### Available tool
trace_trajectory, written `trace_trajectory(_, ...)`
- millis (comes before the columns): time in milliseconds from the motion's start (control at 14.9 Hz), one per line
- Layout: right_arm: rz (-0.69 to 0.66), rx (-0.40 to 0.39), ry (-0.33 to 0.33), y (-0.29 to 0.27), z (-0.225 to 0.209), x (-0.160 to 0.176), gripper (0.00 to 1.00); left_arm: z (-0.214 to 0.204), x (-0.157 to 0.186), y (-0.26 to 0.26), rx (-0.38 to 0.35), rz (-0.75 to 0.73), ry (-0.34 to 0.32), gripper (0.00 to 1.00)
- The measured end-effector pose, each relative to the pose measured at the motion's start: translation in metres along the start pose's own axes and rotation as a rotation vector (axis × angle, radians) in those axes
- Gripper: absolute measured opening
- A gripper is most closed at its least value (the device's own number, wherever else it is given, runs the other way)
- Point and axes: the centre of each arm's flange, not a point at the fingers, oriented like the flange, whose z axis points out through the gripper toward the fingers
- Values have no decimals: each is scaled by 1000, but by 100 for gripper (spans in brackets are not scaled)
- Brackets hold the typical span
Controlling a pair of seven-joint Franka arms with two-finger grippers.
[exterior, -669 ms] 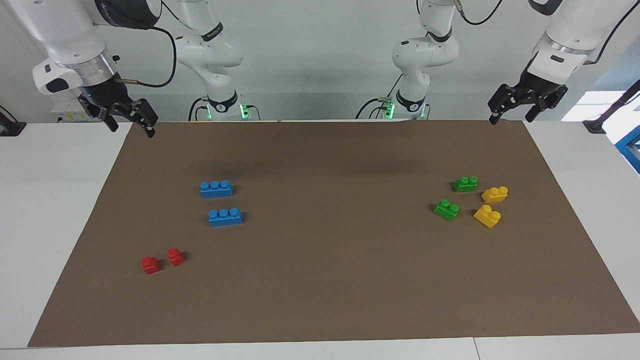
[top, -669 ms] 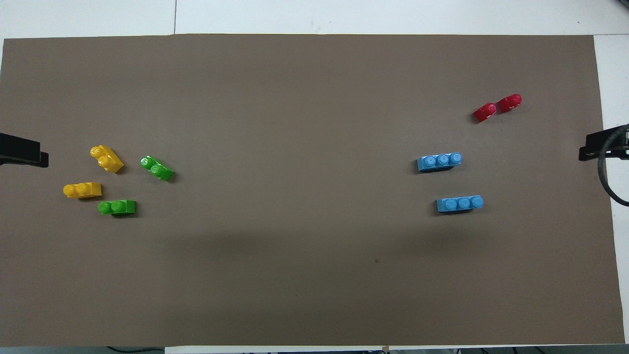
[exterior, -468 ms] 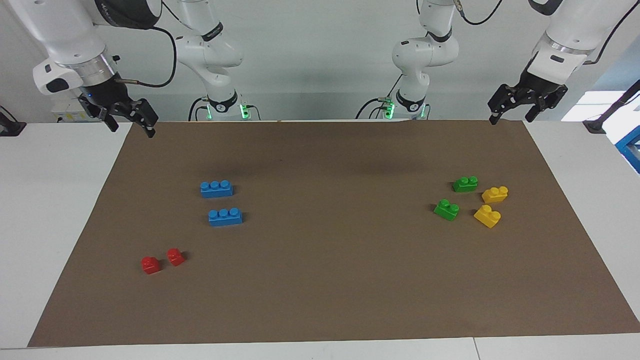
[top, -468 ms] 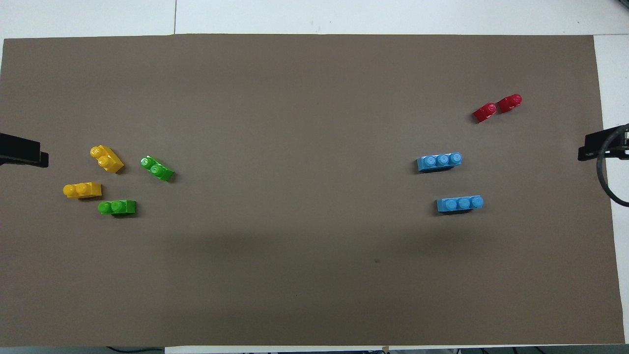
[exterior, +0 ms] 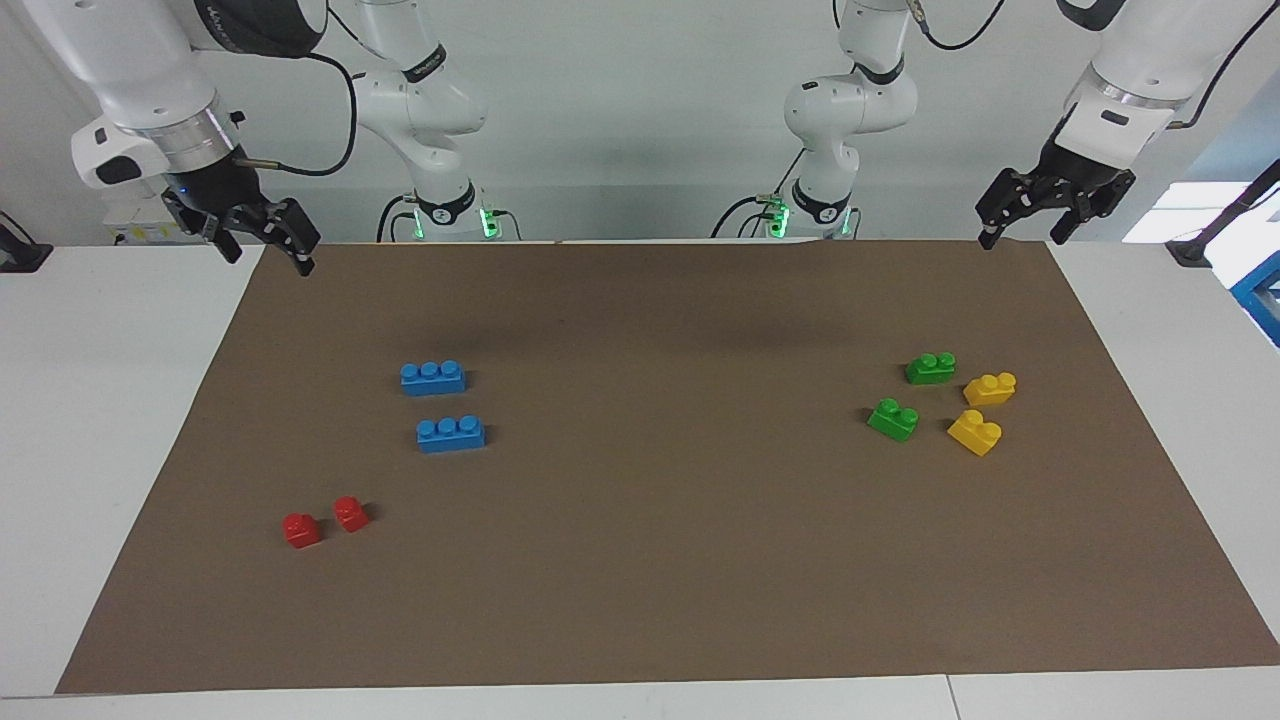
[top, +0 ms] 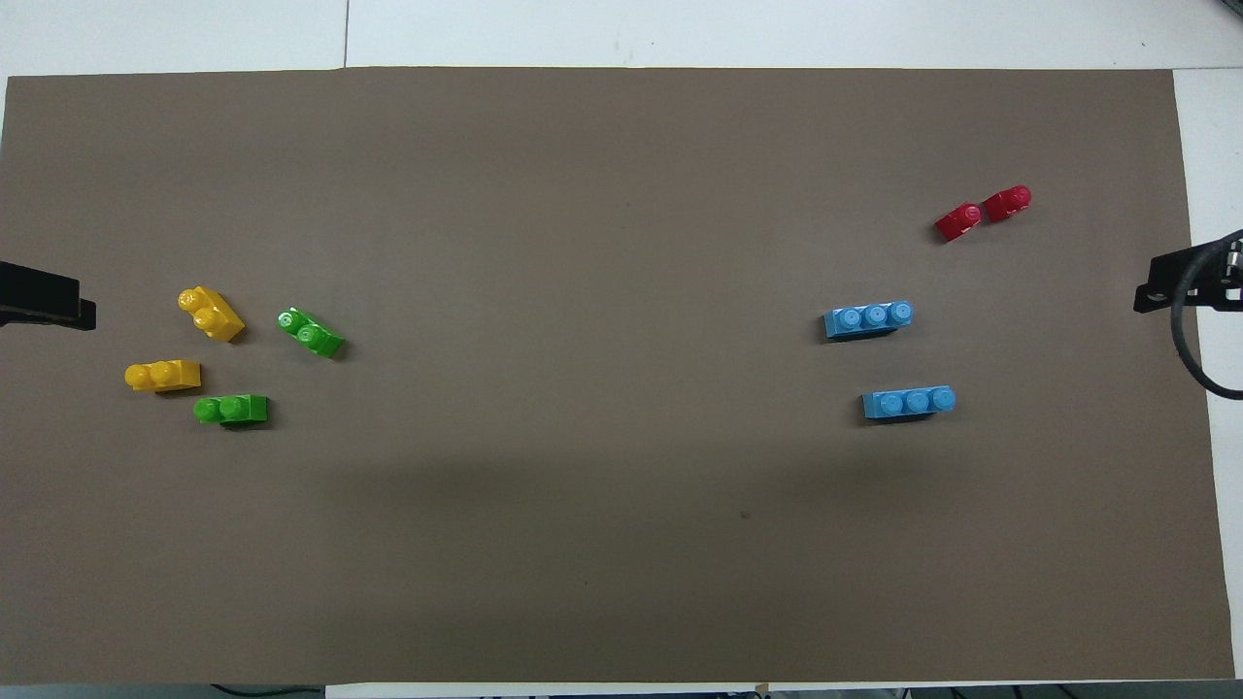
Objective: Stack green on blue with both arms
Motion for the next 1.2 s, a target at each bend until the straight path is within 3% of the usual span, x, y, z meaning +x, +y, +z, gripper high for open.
trace_trajectory(268, 190, 34, 4, -7, 11, 4, 100, 10, -5, 8, 4, -182, -14, 100)
trace_trajectory(535, 495, 128, -111, -21, 51, 17, 100, 47, -12, 33, -18, -430, 31, 100)
trace_trajectory(669, 709, 201, -194, -31, 77, 33, 100, 75, -20, 45, -20, -518, 39, 100)
trace_trajectory(803, 891, 240, -234, -40, 102, 51, 100, 104, -25, 50, -19, -601, 36, 100)
trace_trajectory(1004, 1006, 255, -266, -49, 138, 69, 100, 152, -22, 51, -37, -731, 63, 100)
trace_trajectory(1204, 1040, 262, -316, -53, 168, 78, 100, 205, -11, 55, -40, -862, 44, 100)
